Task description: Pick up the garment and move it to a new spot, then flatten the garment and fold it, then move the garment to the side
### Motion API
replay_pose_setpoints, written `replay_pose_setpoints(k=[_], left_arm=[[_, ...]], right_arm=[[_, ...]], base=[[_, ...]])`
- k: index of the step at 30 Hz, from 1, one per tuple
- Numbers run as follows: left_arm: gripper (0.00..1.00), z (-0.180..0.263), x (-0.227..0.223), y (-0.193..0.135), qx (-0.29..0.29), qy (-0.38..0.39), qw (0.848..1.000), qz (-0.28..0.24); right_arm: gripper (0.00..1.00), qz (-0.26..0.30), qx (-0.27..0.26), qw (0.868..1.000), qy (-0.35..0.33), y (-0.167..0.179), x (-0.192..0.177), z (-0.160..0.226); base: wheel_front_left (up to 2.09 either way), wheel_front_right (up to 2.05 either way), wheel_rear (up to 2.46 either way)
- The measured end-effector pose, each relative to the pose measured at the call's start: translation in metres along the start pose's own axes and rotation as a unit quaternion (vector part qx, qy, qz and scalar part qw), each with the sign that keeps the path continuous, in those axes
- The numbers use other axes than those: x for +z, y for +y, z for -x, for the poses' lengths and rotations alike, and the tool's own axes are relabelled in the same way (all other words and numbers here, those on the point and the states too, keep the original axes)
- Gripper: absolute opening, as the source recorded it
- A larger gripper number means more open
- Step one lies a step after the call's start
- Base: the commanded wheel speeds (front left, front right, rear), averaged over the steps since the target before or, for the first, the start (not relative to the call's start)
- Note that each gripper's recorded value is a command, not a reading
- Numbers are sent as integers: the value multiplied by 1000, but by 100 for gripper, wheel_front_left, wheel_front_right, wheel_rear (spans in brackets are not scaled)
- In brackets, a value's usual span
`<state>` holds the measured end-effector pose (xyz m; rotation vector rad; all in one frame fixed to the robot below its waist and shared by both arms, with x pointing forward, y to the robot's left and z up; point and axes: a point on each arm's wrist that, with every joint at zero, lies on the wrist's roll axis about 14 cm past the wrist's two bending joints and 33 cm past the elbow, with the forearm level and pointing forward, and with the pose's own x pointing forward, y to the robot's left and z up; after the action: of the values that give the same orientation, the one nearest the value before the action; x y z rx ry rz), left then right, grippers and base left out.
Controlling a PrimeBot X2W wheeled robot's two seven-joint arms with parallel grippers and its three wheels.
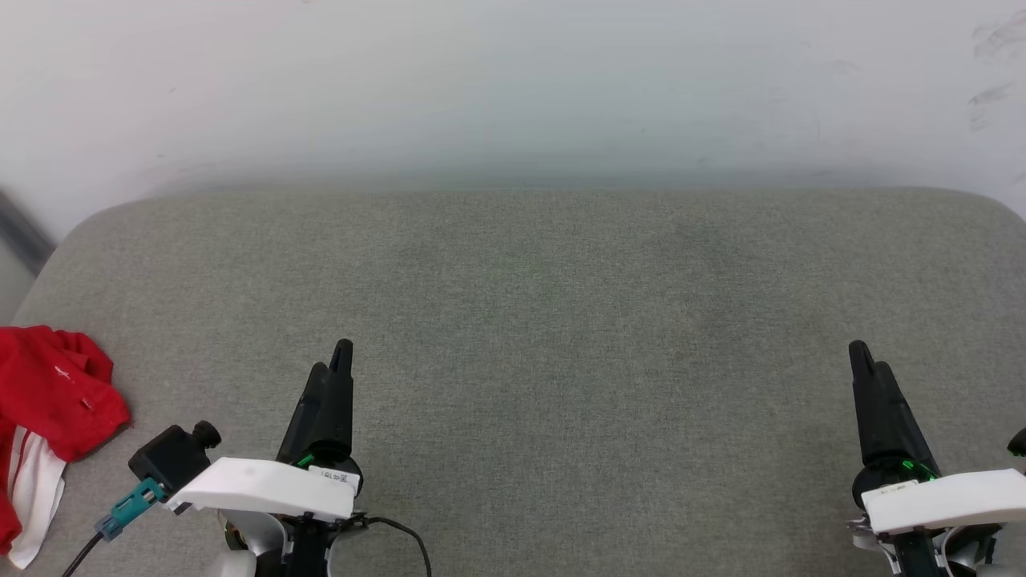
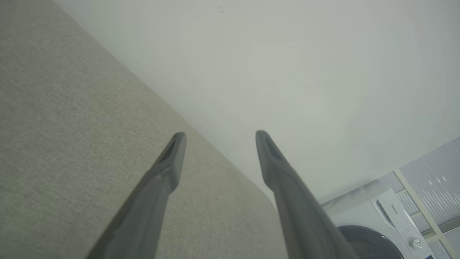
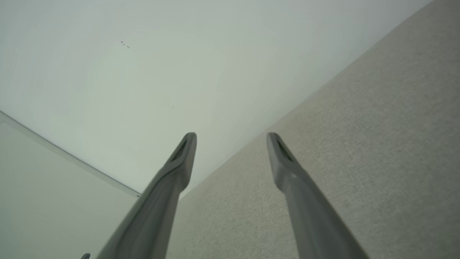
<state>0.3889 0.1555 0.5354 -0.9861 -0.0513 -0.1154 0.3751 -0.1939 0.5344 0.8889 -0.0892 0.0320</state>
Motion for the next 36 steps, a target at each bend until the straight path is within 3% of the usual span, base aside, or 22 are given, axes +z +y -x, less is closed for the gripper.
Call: replay_pose_setpoints(k=[15,36], left_arm=[[100,0,-2,-10,-24,-2,989,-146],[100,6,2,-13,-46,-8,951,-307]], right_arm=[[100,155,22,988,17,14,1,3],[100,284,29,958,26,21,2,8]], base=[[0,0,0],[0,0,0]])
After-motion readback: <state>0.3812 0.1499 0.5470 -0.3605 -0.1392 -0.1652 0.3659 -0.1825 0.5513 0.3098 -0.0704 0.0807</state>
